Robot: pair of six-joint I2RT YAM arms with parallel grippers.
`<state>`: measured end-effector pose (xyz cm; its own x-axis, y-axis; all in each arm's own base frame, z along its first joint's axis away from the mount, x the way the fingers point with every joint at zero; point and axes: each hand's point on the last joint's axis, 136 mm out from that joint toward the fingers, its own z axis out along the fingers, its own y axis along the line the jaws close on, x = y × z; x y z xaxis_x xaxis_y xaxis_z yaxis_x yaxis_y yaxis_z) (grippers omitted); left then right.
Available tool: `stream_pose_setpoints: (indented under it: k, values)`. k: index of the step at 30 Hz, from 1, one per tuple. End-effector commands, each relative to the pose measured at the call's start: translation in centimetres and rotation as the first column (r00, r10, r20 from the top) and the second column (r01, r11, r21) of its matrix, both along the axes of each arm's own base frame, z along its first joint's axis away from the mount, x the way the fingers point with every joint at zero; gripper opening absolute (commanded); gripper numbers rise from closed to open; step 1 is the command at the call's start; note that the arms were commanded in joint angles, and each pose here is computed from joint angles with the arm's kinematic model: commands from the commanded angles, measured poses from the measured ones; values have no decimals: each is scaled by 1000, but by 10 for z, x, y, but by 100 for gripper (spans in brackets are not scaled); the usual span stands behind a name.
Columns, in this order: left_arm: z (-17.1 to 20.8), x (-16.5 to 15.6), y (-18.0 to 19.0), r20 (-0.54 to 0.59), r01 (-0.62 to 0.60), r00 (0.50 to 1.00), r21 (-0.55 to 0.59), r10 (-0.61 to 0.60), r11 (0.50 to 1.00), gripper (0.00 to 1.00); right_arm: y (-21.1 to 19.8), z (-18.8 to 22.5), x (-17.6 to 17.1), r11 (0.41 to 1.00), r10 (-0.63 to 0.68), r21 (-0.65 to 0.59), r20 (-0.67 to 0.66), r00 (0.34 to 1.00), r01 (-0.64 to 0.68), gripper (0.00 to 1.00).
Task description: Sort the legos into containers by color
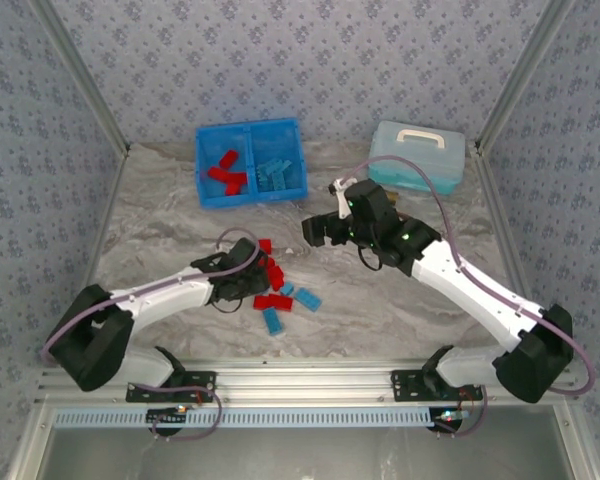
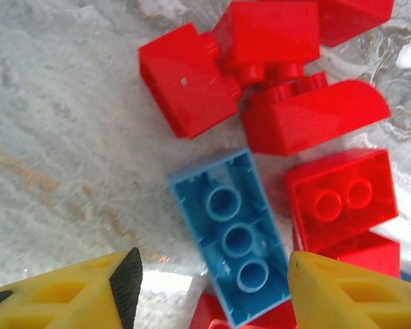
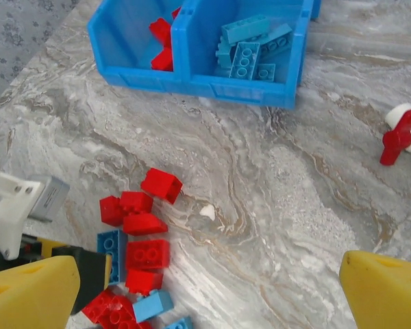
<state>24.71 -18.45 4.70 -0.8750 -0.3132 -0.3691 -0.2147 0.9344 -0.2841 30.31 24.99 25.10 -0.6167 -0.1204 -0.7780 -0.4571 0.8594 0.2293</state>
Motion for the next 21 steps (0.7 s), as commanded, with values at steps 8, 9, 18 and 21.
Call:
stream_pose_setpoints:
  k: [8, 9, 18, 21]
  values:
    - [-7, 18, -3, 26, -59, 998, 33, 58, 998, 52, 1, -6, -21, 999, -10, 45, -30, 1000, 11, 100]
    - [-10, 16, -2, 20, -61, 998, 36, 60, 998, 51, 1, -5, -22, 999, -11, 45, -27, 1000, 12, 100]
    - [-26, 0, 14, -33, -54, 998, 102, 58, 993, 38, 2, 4, -22, 999, -16, 40, -6, 1000, 17, 100]
    - [-7, 6, 17, 3, -53, 999, 112, 53, 992, 31, 2, 6, -23, 999, -20, 38, -6, 1000, 20, 100]
